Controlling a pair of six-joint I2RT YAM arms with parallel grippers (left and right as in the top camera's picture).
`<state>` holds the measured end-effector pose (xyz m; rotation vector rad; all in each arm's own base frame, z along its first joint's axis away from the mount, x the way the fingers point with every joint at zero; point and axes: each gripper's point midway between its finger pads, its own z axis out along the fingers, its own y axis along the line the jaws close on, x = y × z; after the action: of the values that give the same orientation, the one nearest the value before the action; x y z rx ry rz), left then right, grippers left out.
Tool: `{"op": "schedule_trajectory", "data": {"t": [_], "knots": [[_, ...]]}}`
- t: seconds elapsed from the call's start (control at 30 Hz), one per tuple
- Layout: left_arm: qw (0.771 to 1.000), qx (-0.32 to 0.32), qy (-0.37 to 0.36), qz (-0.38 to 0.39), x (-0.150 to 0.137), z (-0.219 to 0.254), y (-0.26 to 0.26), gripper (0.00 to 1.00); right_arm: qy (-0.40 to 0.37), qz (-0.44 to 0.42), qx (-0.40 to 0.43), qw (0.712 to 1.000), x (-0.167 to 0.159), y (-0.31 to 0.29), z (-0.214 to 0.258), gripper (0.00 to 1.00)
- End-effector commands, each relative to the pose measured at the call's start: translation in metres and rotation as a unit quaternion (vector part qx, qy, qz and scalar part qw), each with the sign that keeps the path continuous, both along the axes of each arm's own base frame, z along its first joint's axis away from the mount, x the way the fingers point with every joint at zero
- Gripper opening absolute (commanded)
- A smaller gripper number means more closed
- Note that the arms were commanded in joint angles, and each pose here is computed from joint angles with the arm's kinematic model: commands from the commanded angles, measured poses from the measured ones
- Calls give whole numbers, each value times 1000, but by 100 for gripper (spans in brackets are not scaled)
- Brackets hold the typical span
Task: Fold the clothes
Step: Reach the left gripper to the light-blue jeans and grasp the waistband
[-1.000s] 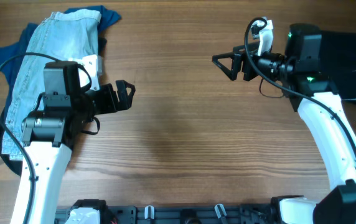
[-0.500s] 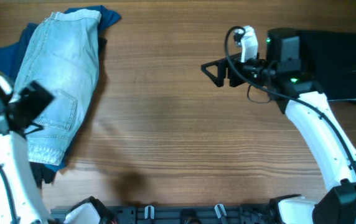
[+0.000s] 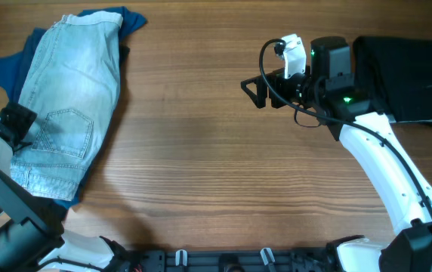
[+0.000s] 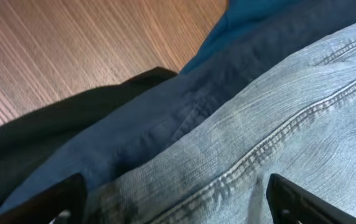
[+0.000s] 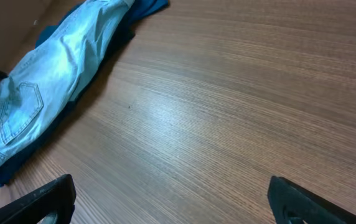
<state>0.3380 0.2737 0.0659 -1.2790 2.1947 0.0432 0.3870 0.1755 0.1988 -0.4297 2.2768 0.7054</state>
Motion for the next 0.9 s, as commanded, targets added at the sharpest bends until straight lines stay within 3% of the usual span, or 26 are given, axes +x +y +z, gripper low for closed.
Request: {"op": "schedule_trajectory", "data": {"t": [0.0,0.07,0.13,0.23,0.33,0.47,0.57,0.63,0.73,0.87], "knots": [[1000,23,10,-16,1,3,6,80,-16,3,-7,1000,6,1,6,99],[1000,15,18,-17,-2,0,3,58,-17,5,-8,1000,6,1,6,99],[999,5,29,-17,-7,-4,-1,24,-17,5,-8,1000,6,1,6,99],[998,-14,51,-17,-16,-11,-9,4,-17,5,-8,1000,6,1,6,99],[998,-28,58,-13,-20,-15,-14,4,-18,5,-8,1000,6,1,6,99],[998,-61,11,-30,-5,4,-31,4,-21,5,-7,1000,7,1,7,99],[996,-48,-27,-67,12,46,-53,4,-26,4,-5,1000,9,2,9,99],[988,-15,-79,-129,35,101,-94,4,-21,-12,9,1000,12,0,12,98],[967,24,-145,-207,57,160,-152,4,-14,-34,22,999,17,-10,18,96],[917,33,-231,-324,77,215,-262,4,-24,-76,51,996,28,-38,47,91]]}}
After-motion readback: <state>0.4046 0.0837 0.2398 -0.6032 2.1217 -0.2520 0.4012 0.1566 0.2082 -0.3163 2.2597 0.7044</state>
